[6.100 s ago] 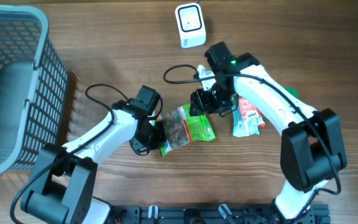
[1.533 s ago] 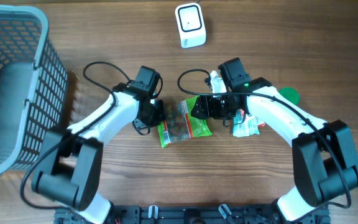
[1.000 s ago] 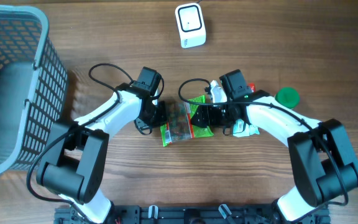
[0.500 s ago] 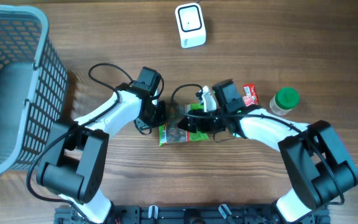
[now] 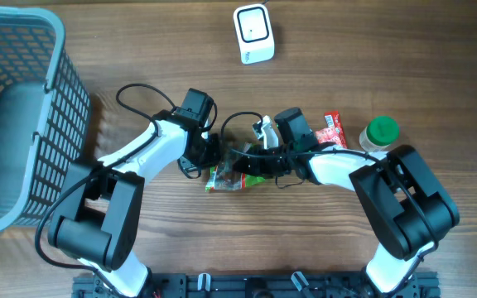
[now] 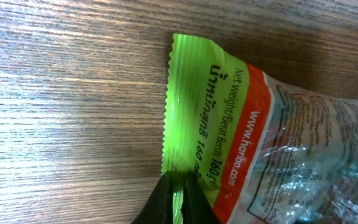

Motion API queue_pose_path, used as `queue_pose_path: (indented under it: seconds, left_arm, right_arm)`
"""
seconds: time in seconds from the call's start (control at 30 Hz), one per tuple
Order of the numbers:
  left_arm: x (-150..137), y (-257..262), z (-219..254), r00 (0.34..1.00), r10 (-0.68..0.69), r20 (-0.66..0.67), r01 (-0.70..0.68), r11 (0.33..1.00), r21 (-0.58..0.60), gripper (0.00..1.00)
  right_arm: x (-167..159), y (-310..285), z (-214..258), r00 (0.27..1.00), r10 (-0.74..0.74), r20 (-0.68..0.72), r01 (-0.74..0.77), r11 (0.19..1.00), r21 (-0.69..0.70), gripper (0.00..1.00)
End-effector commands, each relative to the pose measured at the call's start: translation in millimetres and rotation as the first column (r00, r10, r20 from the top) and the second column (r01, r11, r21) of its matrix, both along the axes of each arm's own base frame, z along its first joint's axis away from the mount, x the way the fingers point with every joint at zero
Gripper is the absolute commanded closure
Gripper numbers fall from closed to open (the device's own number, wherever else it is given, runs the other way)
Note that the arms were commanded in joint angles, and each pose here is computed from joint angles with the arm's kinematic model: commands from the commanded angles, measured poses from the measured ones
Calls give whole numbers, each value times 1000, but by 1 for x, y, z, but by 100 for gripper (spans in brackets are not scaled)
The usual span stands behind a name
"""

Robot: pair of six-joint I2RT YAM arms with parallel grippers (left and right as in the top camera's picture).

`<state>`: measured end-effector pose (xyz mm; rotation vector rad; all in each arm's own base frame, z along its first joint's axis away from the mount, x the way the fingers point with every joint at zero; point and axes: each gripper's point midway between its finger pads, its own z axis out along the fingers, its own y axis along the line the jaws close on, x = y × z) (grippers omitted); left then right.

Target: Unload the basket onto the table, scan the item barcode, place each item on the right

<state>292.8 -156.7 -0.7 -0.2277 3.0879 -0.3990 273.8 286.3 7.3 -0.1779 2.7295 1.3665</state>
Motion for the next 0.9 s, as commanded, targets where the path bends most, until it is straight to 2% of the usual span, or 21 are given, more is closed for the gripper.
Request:
queue_pose_path:
  seconds: [0.0,0.1,0.2,0.3,0.4,0.5,0.6,0.73,0.77,0.8,0.83,0.87]
  left_arm:
    - [1,0,-4,1000,-17,5,17,1000,-11,96]
    - [30,21,22,988,45,147,-49,999,22,96]
    - [52,44,57,953,105,284,-121,992,37,96]
    - [62,59,86,917,146,372,-166,986,21,96]
    - [73,88,107,864,191,466,-255,964,78,96]
    - [84,116,125,805,235,544,-343,934,104,96]
    - [98,133,132,776,218,592,-347,931,113,96]
    - [105,155,136,752,223,620,-375,918,124,73]
    - [106,162,136,748,236,620,-390,912,124,51]
    - [105,166,136,748,243,618,-399,908,125,36]
    - [102,170,134,754,254,606,-409,903,130,0]
    - [100,170,132,760,255,597,-408,903,135,0]
  right_arm:
    - [-16,8,5,989,135,52,-139,988,67,83]
    - [-12,-8,7,992,121,37,-123,990,65,85]
    - [-6,-25,6,994,102,30,-103,993,52,96]
    - [-4,-38,7,987,134,84,-139,989,56,96]
    - [8,-45,22,974,164,156,-171,985,33,96]
    - [23,-52,50,940,243,238,-231,970,-79,96]
    - [39,-60,98,882,347,317,-290,933,-214,96]
    - [56,-67,152,825,401,397,-287,904,-318,96]
    - [62,-72,159,822,402,403,-262,896,-357,96]
    - [65,-76,164,820,402,406,-245,889,-386,96]
    - [69,-79,176,818,402,412,-228,884,-409,96]
    - [71,-79,187,812,401,424,-224,885,-408,96]
